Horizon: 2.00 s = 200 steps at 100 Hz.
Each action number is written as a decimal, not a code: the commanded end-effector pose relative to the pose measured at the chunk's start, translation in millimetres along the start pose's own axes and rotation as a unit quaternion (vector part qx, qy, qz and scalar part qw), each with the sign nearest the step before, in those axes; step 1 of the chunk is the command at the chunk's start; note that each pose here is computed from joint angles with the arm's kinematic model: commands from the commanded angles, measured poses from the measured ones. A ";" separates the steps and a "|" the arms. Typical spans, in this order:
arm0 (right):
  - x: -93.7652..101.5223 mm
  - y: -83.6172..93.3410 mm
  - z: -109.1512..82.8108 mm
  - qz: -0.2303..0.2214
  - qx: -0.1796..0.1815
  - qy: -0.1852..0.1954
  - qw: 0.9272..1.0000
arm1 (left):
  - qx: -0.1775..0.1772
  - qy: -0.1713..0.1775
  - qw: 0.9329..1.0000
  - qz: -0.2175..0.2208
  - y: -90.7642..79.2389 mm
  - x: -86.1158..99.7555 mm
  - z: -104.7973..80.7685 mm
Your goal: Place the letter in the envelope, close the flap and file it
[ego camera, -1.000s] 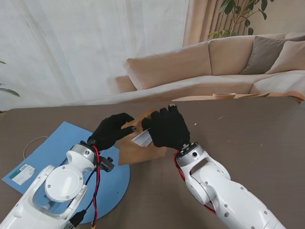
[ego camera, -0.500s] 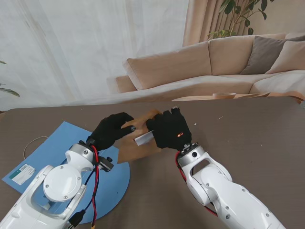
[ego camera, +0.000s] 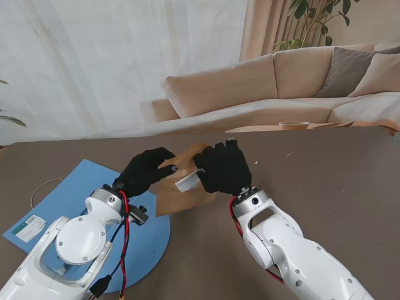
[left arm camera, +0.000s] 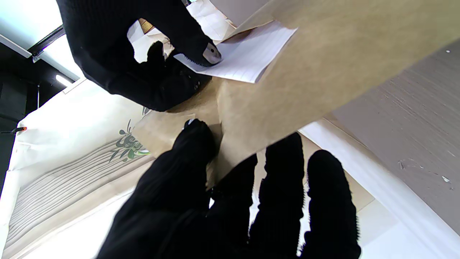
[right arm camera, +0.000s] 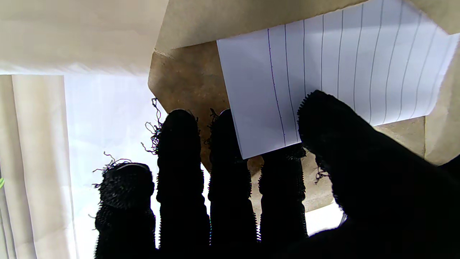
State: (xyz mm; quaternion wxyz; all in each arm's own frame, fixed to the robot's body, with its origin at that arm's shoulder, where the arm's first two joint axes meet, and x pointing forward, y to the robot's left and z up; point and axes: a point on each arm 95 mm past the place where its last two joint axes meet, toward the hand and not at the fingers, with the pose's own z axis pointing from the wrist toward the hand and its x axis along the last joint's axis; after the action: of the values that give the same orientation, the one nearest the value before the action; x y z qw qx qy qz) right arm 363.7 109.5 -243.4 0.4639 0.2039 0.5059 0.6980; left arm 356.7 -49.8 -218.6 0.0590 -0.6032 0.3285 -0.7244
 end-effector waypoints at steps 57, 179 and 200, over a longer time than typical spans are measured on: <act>8.4 0.0 1.2 0.000 0.031 -0.006 0.999 | -0.010 0.009 1.000 -0.006 5.1 4.0 -1.1; 11.1 5.7 5.2 -0.003 0.040 -0.049 0.998 | -0.008 0.014 1.000 -0.015 5.1 4.5 -2.2; 15.4 2.3 6.2 0.001 0.042 -0.034 0.999 | -0.008 0.016 1.000 -0.021 5.9 5.4 -2.4</act>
State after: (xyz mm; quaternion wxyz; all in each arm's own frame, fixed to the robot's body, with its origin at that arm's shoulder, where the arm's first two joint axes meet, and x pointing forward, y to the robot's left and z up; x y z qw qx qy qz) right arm 360.5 122.5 -238.1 0.4811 0.2455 0.5103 0.6693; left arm 354.7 -51.7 -218.7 0.0443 -0.6011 0.3207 -0.7307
